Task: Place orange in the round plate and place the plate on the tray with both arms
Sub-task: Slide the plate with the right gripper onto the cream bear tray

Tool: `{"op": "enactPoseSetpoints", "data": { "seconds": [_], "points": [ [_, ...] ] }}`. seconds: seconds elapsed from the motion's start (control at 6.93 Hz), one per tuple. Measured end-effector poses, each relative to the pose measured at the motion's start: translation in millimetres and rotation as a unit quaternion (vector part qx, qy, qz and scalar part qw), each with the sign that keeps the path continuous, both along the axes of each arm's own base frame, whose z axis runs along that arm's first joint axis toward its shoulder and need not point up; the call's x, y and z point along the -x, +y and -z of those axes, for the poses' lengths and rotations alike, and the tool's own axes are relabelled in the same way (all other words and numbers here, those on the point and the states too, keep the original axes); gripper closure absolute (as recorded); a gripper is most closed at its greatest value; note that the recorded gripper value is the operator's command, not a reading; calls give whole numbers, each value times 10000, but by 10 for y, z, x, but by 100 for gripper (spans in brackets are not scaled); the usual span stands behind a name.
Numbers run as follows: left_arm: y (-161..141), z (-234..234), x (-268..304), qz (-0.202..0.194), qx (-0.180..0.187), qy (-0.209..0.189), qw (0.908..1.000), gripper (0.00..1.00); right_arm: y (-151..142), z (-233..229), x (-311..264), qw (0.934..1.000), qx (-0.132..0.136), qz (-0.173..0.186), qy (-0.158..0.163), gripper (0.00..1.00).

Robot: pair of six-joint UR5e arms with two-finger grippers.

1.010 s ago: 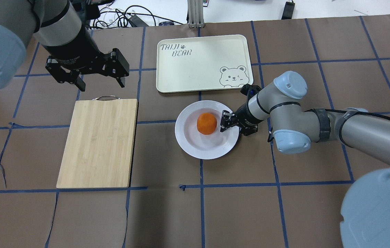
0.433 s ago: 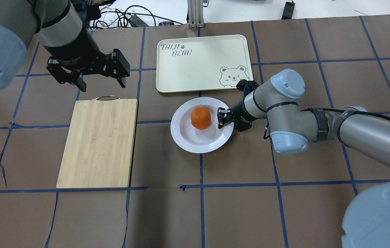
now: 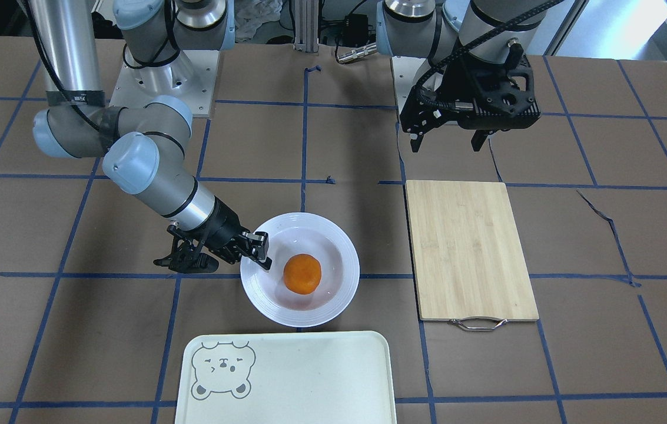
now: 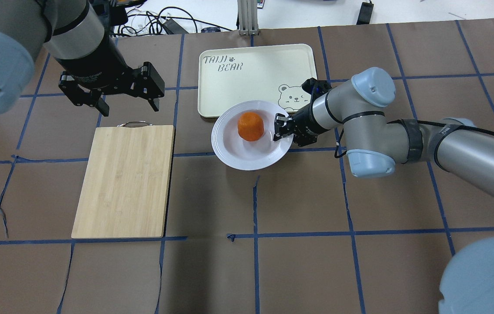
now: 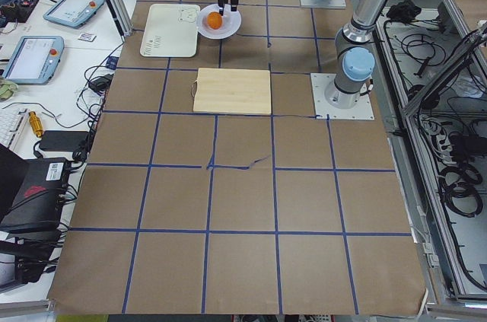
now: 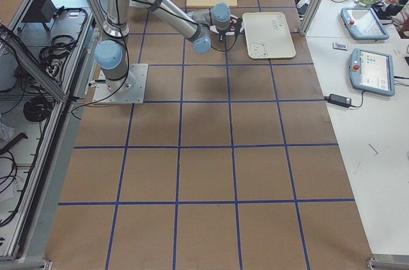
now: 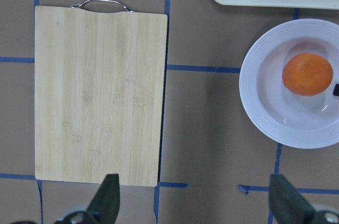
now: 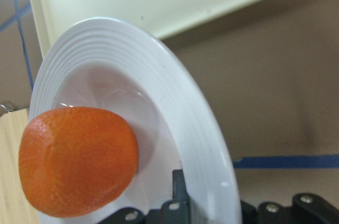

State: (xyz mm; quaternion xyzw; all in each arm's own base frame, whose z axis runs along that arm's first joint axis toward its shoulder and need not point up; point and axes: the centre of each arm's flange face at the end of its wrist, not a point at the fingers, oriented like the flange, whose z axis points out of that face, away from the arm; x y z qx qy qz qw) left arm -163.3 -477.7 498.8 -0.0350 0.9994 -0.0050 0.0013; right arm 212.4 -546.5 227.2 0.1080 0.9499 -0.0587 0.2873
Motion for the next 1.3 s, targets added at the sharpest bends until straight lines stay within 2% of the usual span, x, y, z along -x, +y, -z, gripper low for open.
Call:
{"op": "enactPoseSetpoints", "data": {
  "seconds": [0.14, 0.58, 0.72, 0.87, 1.01, 1.3],
  "points": [
    [0, 0, 0, -3, 0, 0, 10000, 0, -287, -116, 9, 9998, 157, 95, -38, 100],
    [2, 5, 3, 0, -5, -6, 10000, 0, -1484, -81, 127, 9976, 627, 300, -61, 100],
    [3, 6, 4, 5, -6, -7, 10000, 0, -1718, 59, 191, 9973, 651, 350, -53, 100],
    [3, 7, 5, 8, -7, -8, 10000, 0, -1830, 194, 232, 9974, 611, 390, -27, 100],
    [4, 7, 6, 9, -7, -8, 10000, 0, -1860, 292, 261, 9978, 492, 437, 33, 92],
    [5, 13, 8, 11, -12, -9, 10000, 0, -1847, 396, 297, 9983, 254, 487, 180, 34]
  ]
}}
